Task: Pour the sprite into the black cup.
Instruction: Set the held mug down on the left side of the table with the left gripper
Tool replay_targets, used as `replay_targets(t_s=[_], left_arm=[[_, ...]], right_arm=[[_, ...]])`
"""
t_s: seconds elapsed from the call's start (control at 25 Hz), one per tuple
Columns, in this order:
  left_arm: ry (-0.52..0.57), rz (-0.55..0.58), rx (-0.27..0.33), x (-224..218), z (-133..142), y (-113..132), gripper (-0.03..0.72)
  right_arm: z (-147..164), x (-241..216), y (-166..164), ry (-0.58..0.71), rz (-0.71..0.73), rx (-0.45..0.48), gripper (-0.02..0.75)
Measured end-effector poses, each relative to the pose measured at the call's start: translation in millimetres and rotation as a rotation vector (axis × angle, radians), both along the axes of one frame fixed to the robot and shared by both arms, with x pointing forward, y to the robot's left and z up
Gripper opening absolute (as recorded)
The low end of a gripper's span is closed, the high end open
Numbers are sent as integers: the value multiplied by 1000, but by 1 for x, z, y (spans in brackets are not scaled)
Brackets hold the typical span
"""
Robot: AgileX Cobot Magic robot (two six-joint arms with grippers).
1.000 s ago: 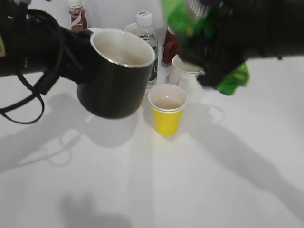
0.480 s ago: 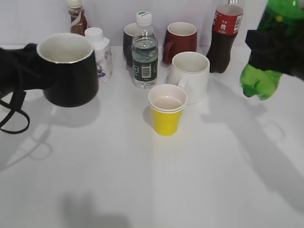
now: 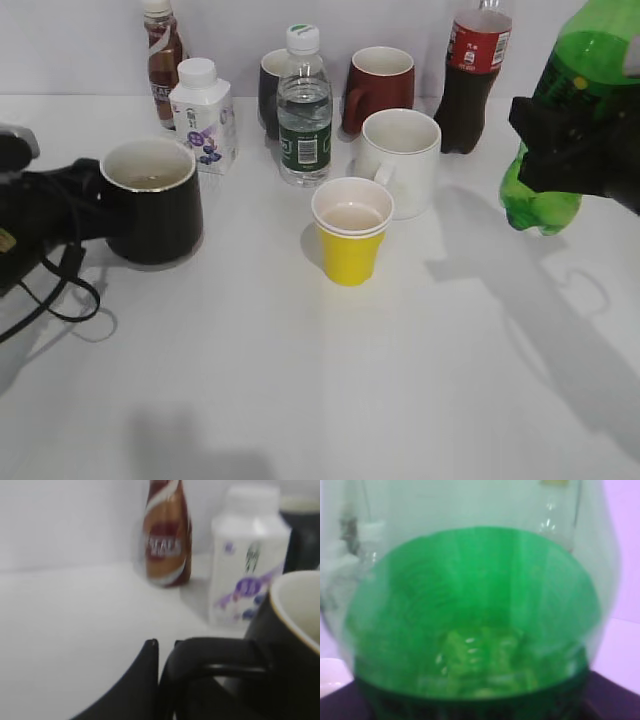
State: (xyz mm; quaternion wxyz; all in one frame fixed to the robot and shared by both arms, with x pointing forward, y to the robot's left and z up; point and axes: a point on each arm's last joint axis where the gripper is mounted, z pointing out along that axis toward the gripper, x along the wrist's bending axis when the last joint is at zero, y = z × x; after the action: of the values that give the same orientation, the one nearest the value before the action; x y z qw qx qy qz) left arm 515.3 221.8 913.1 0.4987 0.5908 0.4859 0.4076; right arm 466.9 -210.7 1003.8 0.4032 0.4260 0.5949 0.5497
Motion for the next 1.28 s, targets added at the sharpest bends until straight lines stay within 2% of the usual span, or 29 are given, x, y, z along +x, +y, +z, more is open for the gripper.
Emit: replay_targets(t_s=[0.2, 0.36, 0.52, 0.68, 1.0, 1.28], left_arm=[[30, 16, -41, 1, -13, 0, 57], [28, 16, -50, 1, -14, 0, 61], [11, 9, -61, 2, -12, -1, 128], [11, 10, -64, 2, -12, -1, 174], [-5, 10, -69, -1, -12, 0, 198], [68, 13, -45, -25, -22, 8, 205]], right_arm=[[0, -1, 3, -11, 39, -26, 409], [0, -1, 3, -10, 40, -21, 408], [0, -1, 3, -6, 39, -9, 408], [0, -1, 3, -3, 39, -2, 408], [-4, 0, 4, 12, 39, -3, 408], [-5, 1, 4, 14, 33, 1, 408]])
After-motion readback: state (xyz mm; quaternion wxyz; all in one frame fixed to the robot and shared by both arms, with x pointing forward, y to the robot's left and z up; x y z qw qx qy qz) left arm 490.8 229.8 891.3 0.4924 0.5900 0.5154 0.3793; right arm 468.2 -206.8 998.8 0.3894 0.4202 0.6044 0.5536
